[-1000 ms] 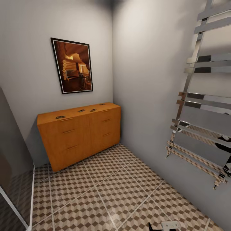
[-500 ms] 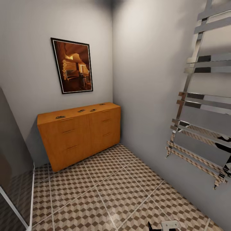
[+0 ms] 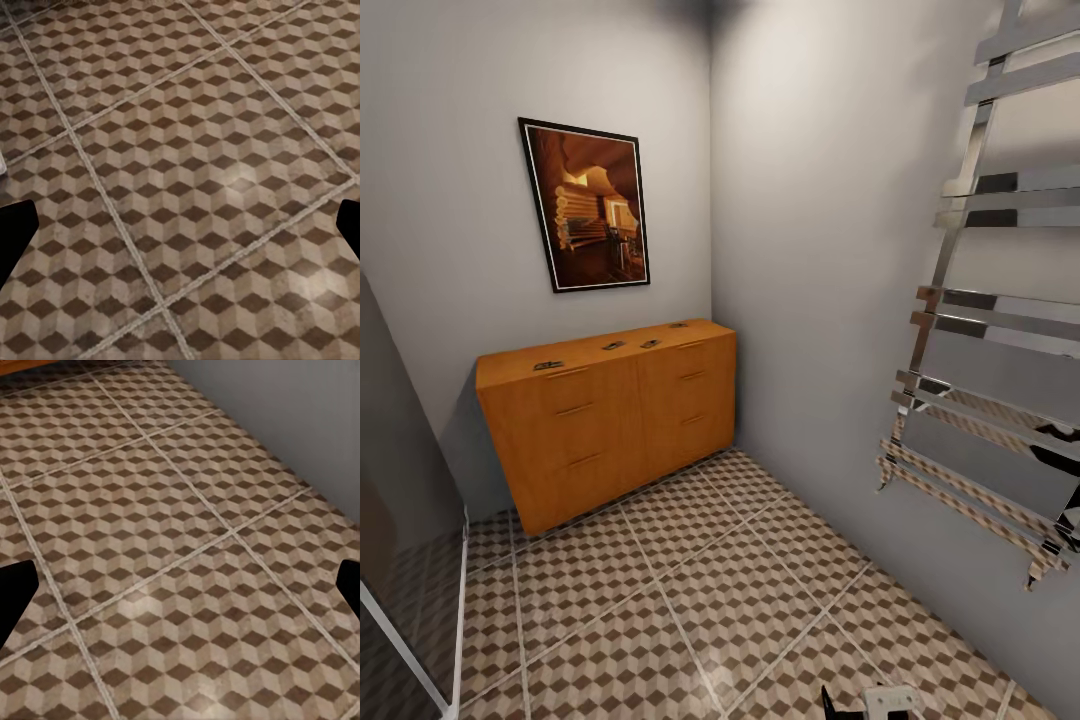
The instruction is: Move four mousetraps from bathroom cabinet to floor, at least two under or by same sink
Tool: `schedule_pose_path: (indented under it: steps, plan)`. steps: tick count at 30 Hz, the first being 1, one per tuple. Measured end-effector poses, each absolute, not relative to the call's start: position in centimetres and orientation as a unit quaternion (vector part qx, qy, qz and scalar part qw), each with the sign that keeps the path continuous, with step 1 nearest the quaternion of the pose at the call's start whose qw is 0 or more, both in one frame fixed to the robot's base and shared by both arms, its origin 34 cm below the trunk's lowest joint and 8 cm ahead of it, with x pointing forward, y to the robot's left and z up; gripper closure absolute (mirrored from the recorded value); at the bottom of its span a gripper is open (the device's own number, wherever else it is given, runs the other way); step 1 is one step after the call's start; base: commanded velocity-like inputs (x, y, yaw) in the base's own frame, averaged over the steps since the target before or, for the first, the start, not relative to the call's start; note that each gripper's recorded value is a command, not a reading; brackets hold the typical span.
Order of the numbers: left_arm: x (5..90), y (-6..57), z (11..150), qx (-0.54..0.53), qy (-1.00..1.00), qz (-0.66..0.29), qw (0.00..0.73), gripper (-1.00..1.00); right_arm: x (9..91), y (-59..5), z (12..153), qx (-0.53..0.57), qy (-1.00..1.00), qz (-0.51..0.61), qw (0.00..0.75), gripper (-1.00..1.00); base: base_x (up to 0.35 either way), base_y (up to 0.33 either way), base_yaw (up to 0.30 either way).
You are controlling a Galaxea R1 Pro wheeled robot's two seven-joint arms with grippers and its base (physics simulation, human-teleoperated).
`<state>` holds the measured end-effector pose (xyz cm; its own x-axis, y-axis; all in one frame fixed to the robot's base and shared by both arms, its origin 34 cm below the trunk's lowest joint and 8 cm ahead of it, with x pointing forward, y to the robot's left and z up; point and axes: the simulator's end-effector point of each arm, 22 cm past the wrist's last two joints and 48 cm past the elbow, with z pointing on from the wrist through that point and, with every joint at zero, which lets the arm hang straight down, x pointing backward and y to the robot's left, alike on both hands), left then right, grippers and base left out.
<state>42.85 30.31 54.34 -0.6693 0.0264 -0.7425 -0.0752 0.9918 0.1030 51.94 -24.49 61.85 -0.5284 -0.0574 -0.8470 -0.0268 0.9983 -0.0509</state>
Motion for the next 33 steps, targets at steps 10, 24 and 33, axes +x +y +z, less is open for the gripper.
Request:
schedule_pose_path:
  steps: [10, 24, 33]
  plan:
    - [42.79, 30.33, 54.30, -0.014, 0.912, 0.063, 0.406, -1.00, 51.95, -24.53, 61.86, -0.024, 0.874, -0.017, 0.485, -1.00, 0.000, 0.000, 0.217]
    - [42.75, 30.28, 54.27, -0.014, 0.912, 0.063, 0.405, -1.00, 51.95, -24.52, 61.87, -0.023, 0.874, -0.017, 0.485, -1.00, 0.030, -0.030, 0.278]
    - [42.67, 30.21, 54.23, -0.015, 0.912, 0.062, 0.404, -1.00, 51.94, -24.46, 61.89, -0.023, 0.874, -0.016, 0.485, -1.00, 0.179, -0.178, 0.261]
